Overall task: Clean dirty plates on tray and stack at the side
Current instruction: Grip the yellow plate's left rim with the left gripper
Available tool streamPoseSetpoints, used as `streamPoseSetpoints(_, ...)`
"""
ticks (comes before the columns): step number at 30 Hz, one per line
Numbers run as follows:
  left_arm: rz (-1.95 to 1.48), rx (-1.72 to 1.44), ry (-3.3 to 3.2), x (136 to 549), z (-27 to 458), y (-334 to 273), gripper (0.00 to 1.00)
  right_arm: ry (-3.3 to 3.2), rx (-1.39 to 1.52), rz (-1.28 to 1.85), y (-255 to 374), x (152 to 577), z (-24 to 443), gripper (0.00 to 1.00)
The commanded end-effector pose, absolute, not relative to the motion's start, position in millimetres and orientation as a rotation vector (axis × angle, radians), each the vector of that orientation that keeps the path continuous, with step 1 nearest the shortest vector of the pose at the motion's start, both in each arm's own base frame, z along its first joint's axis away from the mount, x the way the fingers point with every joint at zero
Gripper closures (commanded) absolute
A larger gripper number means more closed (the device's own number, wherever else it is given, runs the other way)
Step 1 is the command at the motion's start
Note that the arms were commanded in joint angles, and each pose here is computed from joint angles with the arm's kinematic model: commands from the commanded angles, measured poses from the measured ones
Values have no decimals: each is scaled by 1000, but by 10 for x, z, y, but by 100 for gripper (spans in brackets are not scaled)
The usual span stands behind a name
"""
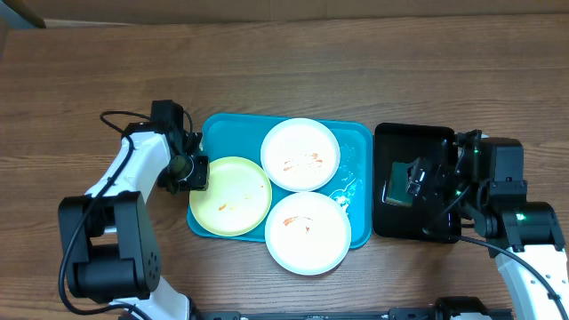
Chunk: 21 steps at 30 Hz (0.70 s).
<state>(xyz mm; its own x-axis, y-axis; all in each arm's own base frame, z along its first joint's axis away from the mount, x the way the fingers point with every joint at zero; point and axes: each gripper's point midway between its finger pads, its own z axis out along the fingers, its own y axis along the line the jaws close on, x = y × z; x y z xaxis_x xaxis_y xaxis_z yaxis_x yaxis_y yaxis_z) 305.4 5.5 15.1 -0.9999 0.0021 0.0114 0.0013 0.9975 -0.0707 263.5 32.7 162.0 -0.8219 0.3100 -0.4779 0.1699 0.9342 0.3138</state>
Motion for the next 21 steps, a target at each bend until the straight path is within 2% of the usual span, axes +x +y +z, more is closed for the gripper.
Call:
streamPoseSetpoints(1,106,-24,-3106,3026,110,41,71,2512,346,357,323,2686,1752,0)
streamPoseSetpoints(4,62,-22,-3102,3017,114,91,94,2514,346,357,323,2682,1749,0)
streamPoseSetpoints(5,39,-17,-3100,3010,113,118,96,2515,347,357,323,2680,1748,0)
streamPoseSetpoints(14,-112,46,-3073,2960,137,285,96,2516,347,357,323,2679,1747,0)
streamPoseSetpoints(21,-119,132,-3133,3165,354,299,96,2516,347,356,322,2679,1747,0)
